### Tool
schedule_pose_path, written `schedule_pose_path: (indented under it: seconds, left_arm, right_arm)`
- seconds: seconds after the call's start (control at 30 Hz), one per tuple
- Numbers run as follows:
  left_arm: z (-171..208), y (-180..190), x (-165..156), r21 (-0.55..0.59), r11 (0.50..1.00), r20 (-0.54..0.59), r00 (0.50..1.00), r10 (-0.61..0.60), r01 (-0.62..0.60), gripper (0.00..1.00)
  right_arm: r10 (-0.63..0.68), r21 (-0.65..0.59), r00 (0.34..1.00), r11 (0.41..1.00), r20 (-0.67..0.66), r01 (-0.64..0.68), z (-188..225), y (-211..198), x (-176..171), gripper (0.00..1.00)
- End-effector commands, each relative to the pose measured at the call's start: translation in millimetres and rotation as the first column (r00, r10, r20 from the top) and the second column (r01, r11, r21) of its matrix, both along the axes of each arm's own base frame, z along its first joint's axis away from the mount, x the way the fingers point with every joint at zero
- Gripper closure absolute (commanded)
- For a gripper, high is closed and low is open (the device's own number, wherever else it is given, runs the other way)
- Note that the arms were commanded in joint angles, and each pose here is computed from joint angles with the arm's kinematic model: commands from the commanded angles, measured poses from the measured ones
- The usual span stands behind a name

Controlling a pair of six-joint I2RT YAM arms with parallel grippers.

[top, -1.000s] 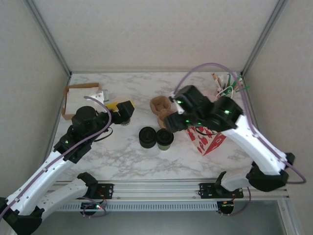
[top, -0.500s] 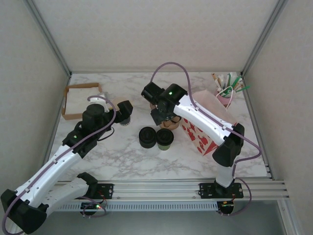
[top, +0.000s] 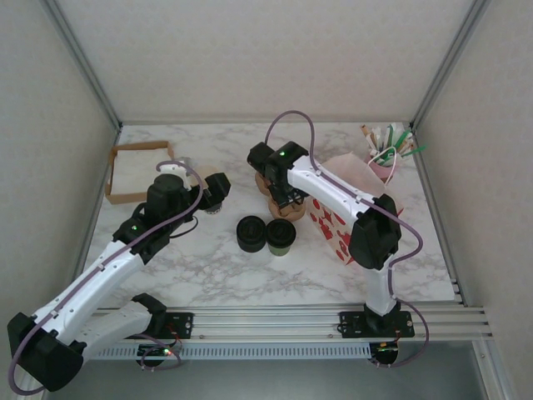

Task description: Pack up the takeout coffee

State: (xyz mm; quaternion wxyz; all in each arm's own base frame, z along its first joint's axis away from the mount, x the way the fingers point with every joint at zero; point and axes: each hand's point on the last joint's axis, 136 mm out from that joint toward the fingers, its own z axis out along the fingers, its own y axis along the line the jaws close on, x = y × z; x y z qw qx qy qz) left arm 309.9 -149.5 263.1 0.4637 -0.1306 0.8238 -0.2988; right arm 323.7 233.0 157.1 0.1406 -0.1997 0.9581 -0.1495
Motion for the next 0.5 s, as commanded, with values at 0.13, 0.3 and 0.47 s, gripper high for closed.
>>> schedule_pose_path:
  seconds: [0.13, 0.3, 0.47]
  left_arm:
    - [6, -8, 5, -0.035, 0.999, 0.017, 0.999, -0.036, 0.037, 0.0]
    - [9, -13, 6, -0.054, 0.997, 0.025, 0.998, -0.053, 0.055, 0.0]
    - [19, -21, 6, -0.074, 0.993, 0.05, 0.995, -0.092, 0.095, 0.0]
  right_arm:
    - [-0.071, -0.069, 0.996, 0.995, 0.049, 0.074, -3, -26, 16, 0.47]
    - [-0.072, -0.077, 0.996, 0.994, 0.054, 0.076, -2, -28, 16, 0.45]
    - [-0.053, 0.058, 0.998, 0.997, 0.028, 0.051, 7, -8, 12, 0.42]
